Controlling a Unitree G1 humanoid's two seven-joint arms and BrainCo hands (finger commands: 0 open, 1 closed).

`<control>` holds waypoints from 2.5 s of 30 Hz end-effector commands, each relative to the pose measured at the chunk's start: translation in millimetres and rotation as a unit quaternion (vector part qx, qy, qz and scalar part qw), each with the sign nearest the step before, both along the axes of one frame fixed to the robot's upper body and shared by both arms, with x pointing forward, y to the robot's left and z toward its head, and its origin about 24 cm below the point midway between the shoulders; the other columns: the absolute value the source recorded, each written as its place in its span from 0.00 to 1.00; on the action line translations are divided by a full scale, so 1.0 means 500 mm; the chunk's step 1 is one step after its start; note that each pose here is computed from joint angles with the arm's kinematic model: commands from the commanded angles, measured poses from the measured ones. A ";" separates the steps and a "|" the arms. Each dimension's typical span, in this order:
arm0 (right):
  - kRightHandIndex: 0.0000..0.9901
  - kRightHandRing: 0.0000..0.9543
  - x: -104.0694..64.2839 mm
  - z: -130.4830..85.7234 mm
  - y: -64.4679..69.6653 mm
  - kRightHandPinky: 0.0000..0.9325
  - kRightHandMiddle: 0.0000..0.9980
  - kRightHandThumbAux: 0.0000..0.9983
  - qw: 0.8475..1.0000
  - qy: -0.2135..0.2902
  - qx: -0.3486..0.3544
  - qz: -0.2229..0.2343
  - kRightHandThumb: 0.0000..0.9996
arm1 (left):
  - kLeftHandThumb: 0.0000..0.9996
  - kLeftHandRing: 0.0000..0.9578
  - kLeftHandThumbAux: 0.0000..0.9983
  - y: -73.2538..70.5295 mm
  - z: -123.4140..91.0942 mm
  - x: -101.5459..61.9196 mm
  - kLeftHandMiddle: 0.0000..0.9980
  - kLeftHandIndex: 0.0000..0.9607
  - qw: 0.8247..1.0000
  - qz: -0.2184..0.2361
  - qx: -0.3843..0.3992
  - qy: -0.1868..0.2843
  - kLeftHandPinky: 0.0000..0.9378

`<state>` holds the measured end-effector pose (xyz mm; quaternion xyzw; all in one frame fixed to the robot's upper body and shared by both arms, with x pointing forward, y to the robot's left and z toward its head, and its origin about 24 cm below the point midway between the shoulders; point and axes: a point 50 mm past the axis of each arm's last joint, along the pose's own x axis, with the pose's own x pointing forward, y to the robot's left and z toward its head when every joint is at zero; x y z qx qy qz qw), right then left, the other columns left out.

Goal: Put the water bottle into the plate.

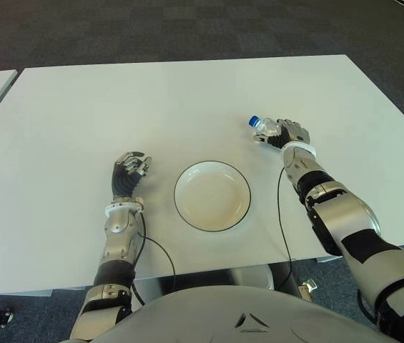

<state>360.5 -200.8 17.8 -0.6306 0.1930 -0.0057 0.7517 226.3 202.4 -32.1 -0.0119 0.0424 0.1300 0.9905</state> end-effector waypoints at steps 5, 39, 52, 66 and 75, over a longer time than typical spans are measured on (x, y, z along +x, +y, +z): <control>0.00 0.00 -0.067 -0.092 -0.006 0.00 0.00 0.32 0.994 0.103 0.015 -0.024 0.71 | 0.71 0.67 0.71 -0.001 -0.027 -0.020 0.66 0.45 0.999 0.004 -0.015 0.035 0.67; 0.41 0.71 -0.069 -0.085 0.011 0.75 0.57 0.68 0.987 -0.046 0.106 -0.112 0.85 | 0.71 0.68 0.71 0.003 -0.027 -0.020 0.67 0.45 0.999 0.009 -0.014 0.039 0.68; 0.42 0.79 -0.068 -0.078 0.012 0.85 0.58 0.68 0.982 -0.087 0.118 -0.122 0.84 | 0.71 0.69 0.71 0.004 -0.027 -0.021 0.68 0.45 0.999 0.010 -0.008 0.039 0.68; 0.43 0.88 -0.058 -0.061 0.012 0.91 0.68 0.70 0.953 -0.144 0.206 -0.171 0.79 | 0.71 0.68 0.71 0.003 -0.027 -0.021 0.67 0.45 0.999 0.009 -0.012 0.037 0.68; 0.44 0.86 -0.038 -0.034 0.018 0.87 0.82 0.73 0.899 -0.192 0.336 -0.204 0.71 | 0.71 0.69 0.71 0.002 -0.025 -0.020 0.67 0.45 0.999 0.001 -0.004 0.034 0.69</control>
